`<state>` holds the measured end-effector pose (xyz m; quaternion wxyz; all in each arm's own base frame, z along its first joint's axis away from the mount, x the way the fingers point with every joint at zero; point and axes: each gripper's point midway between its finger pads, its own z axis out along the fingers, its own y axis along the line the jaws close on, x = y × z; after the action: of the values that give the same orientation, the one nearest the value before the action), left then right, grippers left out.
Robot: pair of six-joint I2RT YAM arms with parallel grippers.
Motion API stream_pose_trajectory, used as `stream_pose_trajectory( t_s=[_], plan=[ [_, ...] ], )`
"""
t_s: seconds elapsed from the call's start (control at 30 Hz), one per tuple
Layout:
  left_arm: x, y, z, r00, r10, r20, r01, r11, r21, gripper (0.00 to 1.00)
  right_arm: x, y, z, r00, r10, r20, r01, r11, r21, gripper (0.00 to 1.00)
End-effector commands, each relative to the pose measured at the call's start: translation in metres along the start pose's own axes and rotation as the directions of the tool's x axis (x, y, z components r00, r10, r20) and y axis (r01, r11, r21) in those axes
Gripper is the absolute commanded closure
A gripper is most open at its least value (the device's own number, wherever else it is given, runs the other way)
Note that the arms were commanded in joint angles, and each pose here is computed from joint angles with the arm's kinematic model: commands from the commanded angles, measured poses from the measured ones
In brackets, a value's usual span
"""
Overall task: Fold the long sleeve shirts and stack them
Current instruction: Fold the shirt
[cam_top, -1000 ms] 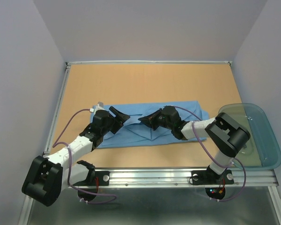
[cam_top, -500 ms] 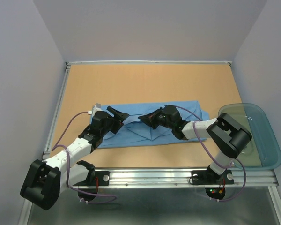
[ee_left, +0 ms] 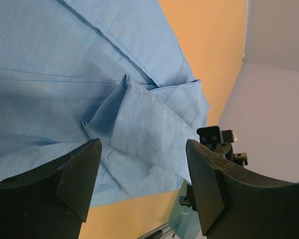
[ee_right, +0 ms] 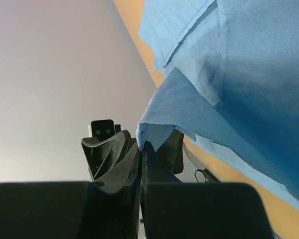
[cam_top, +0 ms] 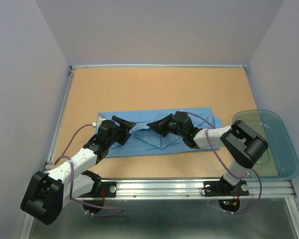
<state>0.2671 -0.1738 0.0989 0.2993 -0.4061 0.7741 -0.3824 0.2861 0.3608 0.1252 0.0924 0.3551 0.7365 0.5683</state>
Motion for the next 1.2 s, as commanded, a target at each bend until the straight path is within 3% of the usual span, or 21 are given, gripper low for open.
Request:
stream_pose_trajectory(
  t_s=[0.0,0.23,0.43,0.7,0.93,1.03,1.07,1.17],
  plan=[
    [0.002,-0.001,0.004,0.999,-0.042,0.004,0.042,0.999,0.011,0.20,0.007,0.049,-0.007,0.999,-0.036,-0.013,0.034,0.989,-0.143,0.99],
    [0.010,-0.012,0.012,0.999,-0.036,-0.016,0.037,0.999,0.031,0.21,0.010,0.055,-0.006,0.998,-0.047,-0.031,0.041,0.986,-0.160,0.99],
    [0.013,-0.021,0.017,0.999,-0.025,-0.025,0.026,0.999,0.045,0.30,0.011,0.054,-0.007,0.998,-0.053,-0.035,0.047,0.986,-0.163,0.99],
    [0.010,-0.035,0.017,1.000,-0.028,-0.011,0.029,0.997,0.074,0.62,0.013,0.046,-0.009,0.997,-0.060,-0.046,0.053,0.987,-0.151,0.99],
    [0.007,-0.044,0.010,1.000,-0.009,0.004,0.009,0.996,0.093,0.97,0.013,0.037,-0.013,0.994,-0.098,-0.046,0.091,0.986,-0.138,0.99],
    [-0.003,-0.050,0.004,0.994,0.094,0.053,-0.098,0.992,0.078,1.00,0.013,0.029,-0.018,0.989,-0.145,-0.039,0.139,0.982,-0.128,0.87],
    [-0.011,-0.053,0.002,0.987,0.128,0.093,-0.135,0.989,0.069,1.00,0.013,0.027,-0.020,0.986,-0.165,-0.037,0.159,0.979,-0.125,0.75],
    [-0.030,-0.057,-0.008,0.931,0.322,0.170,-0.327,0.945,0.002,1.00,0.014,0.014,-0.022,0.954,-0.297,-0.045,0.294,0.954,-0.064,0.53]
  ],
)
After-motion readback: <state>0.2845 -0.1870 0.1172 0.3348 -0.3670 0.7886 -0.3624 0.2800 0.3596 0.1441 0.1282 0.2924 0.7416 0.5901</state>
